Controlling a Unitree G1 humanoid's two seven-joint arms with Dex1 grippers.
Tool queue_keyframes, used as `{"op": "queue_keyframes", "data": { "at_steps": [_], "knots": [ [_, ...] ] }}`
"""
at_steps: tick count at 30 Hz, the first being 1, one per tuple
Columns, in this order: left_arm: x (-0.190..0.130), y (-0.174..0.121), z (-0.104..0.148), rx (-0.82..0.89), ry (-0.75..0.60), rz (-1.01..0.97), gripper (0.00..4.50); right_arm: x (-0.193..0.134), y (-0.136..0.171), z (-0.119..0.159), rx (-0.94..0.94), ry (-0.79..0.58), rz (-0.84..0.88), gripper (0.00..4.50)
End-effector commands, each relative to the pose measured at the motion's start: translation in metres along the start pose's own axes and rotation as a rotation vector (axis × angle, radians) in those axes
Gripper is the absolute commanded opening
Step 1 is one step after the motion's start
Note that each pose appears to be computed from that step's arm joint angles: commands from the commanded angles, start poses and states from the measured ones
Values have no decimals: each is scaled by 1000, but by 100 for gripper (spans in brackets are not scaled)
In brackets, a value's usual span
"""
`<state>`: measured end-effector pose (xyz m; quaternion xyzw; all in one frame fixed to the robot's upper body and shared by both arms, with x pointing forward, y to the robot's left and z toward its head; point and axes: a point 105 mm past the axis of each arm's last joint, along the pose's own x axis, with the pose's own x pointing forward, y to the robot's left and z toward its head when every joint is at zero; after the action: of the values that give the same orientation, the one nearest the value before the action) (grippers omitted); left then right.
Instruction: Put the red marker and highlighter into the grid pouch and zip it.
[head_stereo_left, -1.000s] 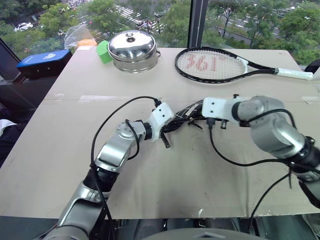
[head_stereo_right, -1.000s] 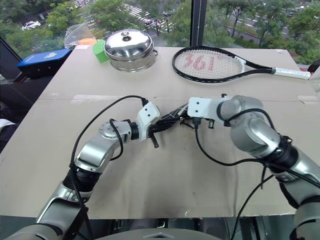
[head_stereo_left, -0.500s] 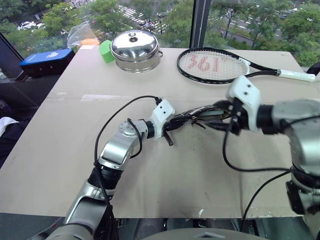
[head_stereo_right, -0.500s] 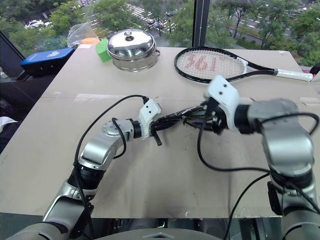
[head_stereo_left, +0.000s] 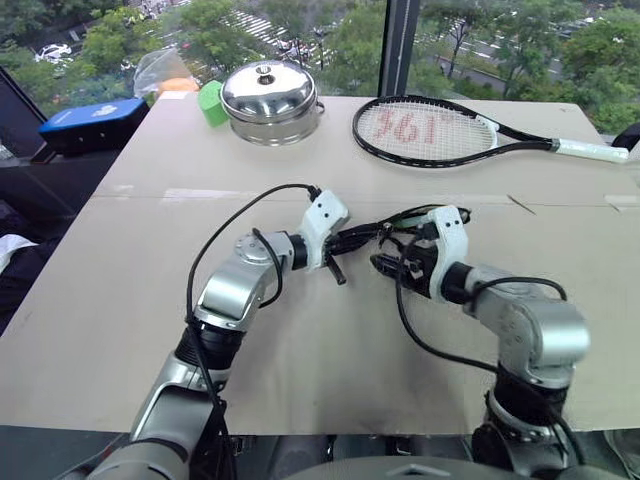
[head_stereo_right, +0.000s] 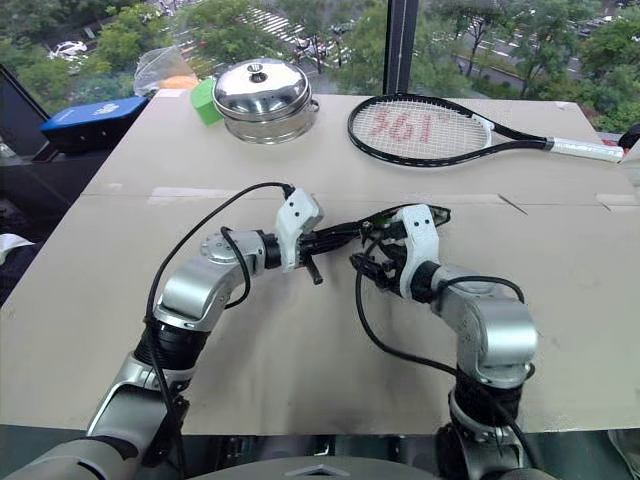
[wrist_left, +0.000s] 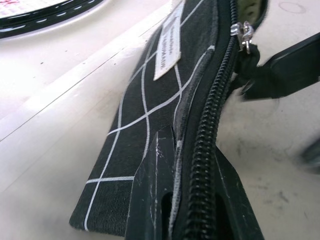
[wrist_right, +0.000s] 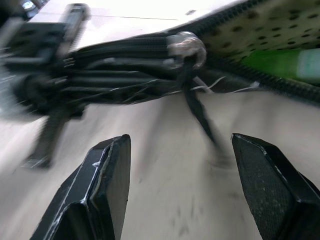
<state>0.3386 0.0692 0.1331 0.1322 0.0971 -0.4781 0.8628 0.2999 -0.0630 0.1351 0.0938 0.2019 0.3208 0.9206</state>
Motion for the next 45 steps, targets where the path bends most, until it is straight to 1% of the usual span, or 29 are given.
{"op": "queue_keyframes", "data": {
  "at_steps": [1, 4, 7, 8, 9, 10, 12, 14, 16, 19, 22, 24, 28, 29, 30, 31, 32, 34, 36, 37, 38, 39, 41, 45],
  "knots": [
    [-3, -2, 14, 33, -40, -10, 0, 5, 4, 24, -1, -120, 17, 320],
    [-4, -2, 13, 40, -35, -9, 0, 12, -1, 32, 27, -160, -4, 246],
    [-5, -2, 13, 42, -31, -4, 0, 12, -1, 35, 26, -175, -2, 107],
    [-6, -2, 12, 43, -31, -2, 0, 11, 0, 35, 24, -178, -2, 67],
    [-6, -2, 12, 44, -30, -1, 0, 10, -1, 35, 15, -177, -8, 17],
    [-6, -3, 12, 45, -29, 0, 0, 9, -2, 35, 9, -175, -12, 7],
    [-7, -3, 11, 45, -29, 2, 0, 6, -6, 34, 4, -177, -39, 7],
    [-7, -2, 11, 51, -27, 8, 0, -7, -21, 34, -11, -180, -117, 7],
    [-9, 0, 9, 64, -21, 22, 0, -31, -48, 32, -13, -181, -252, 7],
    [-10, 2, 6, 77, -13, 29, 0, -77, -89, 28, -27, -173, -459, 7],
    [-6, 1, 5, 101, -11, 19, 0, -113, -112, 22, -56, -140, -577, 7],
    [-1, -2, 5, 130, -18, 5, 0, -123, -116, 20, -68, -129, -588, 7],
    [8, -8, -3, 258, -17, -30, 0, -117, -102, 13, -177, -75, -487, 7],
    [9, -8, -4, 262, -20, -37, 0, -116, -98, 12, -202, -68, -462, 30],
    [10, -8, -5, 264, -23, -38, 0, -116, -94, 11, -211, -70, -440, 71],
    [12, -6, -7, 280, -23, -31, 0, -116, -89, 10, -217, -75, -406, 91],
    [12, -5, -8, 301, -22, -27, 0, -116, -83, 7, -222, -75, -373, 139],
    [12, -3, -10, 308, -25, -24, 0, -116, -76, 3, -224, -72, -330, 218],
    [11, -3, -9, 271, -34, -27, 0, -114, -66, -2, -175, -75, -278, 309],
    [10, -3, -7, 241, -47, -23, 0, -112, -56, -7, -136, -68, -220, 352],
    [10, -2, -4, 227, -54, -20, 0, -109, -44, -15, -95, -51, -161, 381],
    [10, -1, -3, 212, -59, -16, 0, -106, -36, -22, -68, -36, -123, 381],
    [9, -2, -1, 186, -63, -15, 0, -101, -28, -30, -27, -21, -103, 381],
    [9, -5, 0, 186, -62, -26, 0, -85, -31, -25, 29, -68, -144, 381]
  ]
}}
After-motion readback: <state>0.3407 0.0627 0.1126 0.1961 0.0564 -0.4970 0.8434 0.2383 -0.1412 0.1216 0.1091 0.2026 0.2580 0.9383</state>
